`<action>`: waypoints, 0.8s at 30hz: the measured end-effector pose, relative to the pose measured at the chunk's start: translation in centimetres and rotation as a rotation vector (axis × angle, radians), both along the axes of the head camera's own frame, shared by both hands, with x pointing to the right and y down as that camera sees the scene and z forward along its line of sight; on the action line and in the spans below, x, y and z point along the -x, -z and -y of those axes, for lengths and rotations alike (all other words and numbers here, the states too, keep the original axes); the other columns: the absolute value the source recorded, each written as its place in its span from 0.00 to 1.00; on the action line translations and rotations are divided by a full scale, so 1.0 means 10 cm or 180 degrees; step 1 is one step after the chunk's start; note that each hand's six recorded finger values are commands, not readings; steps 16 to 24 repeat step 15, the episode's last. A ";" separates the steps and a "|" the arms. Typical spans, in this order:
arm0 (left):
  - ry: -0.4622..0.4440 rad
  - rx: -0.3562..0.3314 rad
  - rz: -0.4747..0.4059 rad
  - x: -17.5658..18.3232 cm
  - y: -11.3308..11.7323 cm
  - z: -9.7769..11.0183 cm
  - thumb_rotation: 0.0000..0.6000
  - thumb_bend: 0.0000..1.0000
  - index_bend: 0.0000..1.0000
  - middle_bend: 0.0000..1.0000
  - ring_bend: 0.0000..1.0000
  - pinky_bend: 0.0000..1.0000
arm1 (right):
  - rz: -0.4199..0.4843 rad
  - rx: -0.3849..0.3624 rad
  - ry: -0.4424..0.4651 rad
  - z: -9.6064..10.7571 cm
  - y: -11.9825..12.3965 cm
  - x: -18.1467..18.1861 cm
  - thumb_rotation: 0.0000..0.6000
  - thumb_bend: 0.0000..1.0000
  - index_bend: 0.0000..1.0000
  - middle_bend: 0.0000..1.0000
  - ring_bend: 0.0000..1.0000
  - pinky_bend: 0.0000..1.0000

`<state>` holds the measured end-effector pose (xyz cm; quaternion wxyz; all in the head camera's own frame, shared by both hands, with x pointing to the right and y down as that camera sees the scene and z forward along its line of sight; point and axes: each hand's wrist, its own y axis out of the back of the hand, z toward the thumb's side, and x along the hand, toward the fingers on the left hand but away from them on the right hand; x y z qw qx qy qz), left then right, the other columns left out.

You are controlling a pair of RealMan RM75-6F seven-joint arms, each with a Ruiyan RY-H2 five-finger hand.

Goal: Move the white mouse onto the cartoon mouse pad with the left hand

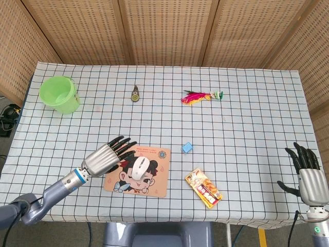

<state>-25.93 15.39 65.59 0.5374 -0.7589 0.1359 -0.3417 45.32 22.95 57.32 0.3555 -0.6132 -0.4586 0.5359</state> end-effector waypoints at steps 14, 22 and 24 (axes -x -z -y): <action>0.2190 -0.0161 0.0302 1.44 0.49 -0.65 1.00 0.23 0.00 0.00 0.00 0.00 | -0.0031 0.0028 0.0182 -0.06 -0.02 0.17 1.00 0.07 0.15 0.00 0.00 0.00; 0.2281 -0.0163 0.0333 1.50 0.51 -0.71 1.00 0.23 0.00 0.00 0.00 0.00 | -0.0036 0.0027 0.0193 -0.06 -0.02 0.18 1.00 0.07 0.15 0.00 0.00 0.00; 0.2281 -0.0163 0.0333 1.50 0.51 -0.71 1.00 0.23 0.00 0.00 0.00 0.00 | -0.0036 0.0027 0.0193 -0.06 -0.02 0.18 1.00 0.07 0.15 0.00 0.00 0.00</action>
